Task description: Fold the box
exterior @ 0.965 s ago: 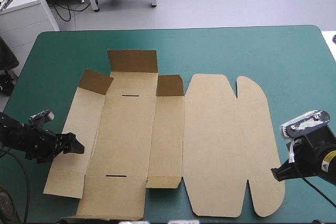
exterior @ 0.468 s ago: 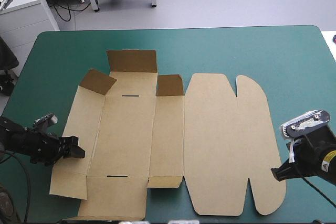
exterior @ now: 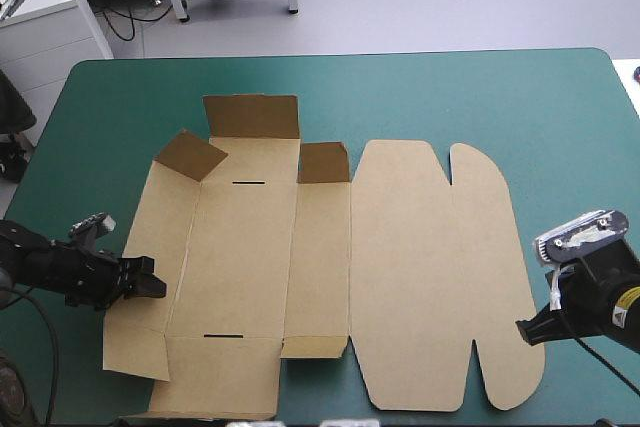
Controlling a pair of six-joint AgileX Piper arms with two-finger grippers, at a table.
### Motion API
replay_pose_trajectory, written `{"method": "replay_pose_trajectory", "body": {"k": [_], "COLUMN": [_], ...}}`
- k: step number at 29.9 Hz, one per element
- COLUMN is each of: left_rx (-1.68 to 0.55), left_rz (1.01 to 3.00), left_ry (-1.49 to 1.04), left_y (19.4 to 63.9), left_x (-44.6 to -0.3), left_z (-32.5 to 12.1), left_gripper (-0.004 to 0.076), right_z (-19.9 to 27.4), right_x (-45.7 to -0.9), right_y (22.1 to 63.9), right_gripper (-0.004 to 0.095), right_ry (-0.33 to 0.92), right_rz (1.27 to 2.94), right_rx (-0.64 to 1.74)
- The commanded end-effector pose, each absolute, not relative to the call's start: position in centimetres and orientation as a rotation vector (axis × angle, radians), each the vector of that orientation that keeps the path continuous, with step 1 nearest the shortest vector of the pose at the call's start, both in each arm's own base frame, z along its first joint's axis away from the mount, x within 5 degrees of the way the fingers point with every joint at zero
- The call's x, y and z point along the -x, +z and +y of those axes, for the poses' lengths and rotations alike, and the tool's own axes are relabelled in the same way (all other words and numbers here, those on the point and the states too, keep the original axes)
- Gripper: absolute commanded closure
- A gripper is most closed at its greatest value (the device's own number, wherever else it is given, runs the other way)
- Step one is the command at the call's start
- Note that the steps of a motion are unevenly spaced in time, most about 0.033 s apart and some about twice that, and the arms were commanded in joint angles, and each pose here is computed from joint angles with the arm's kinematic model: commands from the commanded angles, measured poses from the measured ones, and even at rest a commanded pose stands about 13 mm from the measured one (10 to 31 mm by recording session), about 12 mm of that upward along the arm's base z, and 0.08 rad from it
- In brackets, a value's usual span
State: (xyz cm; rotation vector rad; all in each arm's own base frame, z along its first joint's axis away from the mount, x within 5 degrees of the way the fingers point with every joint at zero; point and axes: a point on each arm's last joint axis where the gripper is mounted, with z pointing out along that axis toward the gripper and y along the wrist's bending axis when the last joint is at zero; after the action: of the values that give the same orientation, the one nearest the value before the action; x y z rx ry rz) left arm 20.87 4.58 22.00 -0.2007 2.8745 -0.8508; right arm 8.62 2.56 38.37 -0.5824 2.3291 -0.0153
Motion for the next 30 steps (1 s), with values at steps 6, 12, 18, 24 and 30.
{"method": "replay_pose_trajectory", "body": {"k": [6, 12, 18, 24, 30], "left_rx": [0.051, 0.072, 0.072, 0.087, 0.024], "left_rz": [2.883, 2.883, 2.887, 2.878, 2.879], "left_ry": [-0.970, -0.976, -0.972, -0.970, -0.933], "left_y": [23.33, 23.35, 23.33, 23.34, 23.22], "left_x": [-20.70, -20.72, -20.70, -20.81, -20.80], "left_z": [2.31, 2.29, 2.31, 2.32, 2.47], "left_gripper": [0.0381, 0.0397, 0.0458, 0.0594, 0.0734], "right_z": [2.51, 2.48, 2.48, 2.47, 2.37], "right_x": [-8.83, -8.78, -8.78, -8.77, -8.81], "right_y": [39.29, 39.23, 39.23, 39.22, 39.23], "right_gripper": [0.0928, 0.0928, 0.0928, 0.0928, 0.0928], "right_ry": [-0.026, -0.028, -0.028, -0.028, -0.045], "right_rz": [2.265, 2.273, 2.273, 2.275, 2.273], "right_rx": [0.572, 0.574, 0.574, 0.574, 0.573]}}
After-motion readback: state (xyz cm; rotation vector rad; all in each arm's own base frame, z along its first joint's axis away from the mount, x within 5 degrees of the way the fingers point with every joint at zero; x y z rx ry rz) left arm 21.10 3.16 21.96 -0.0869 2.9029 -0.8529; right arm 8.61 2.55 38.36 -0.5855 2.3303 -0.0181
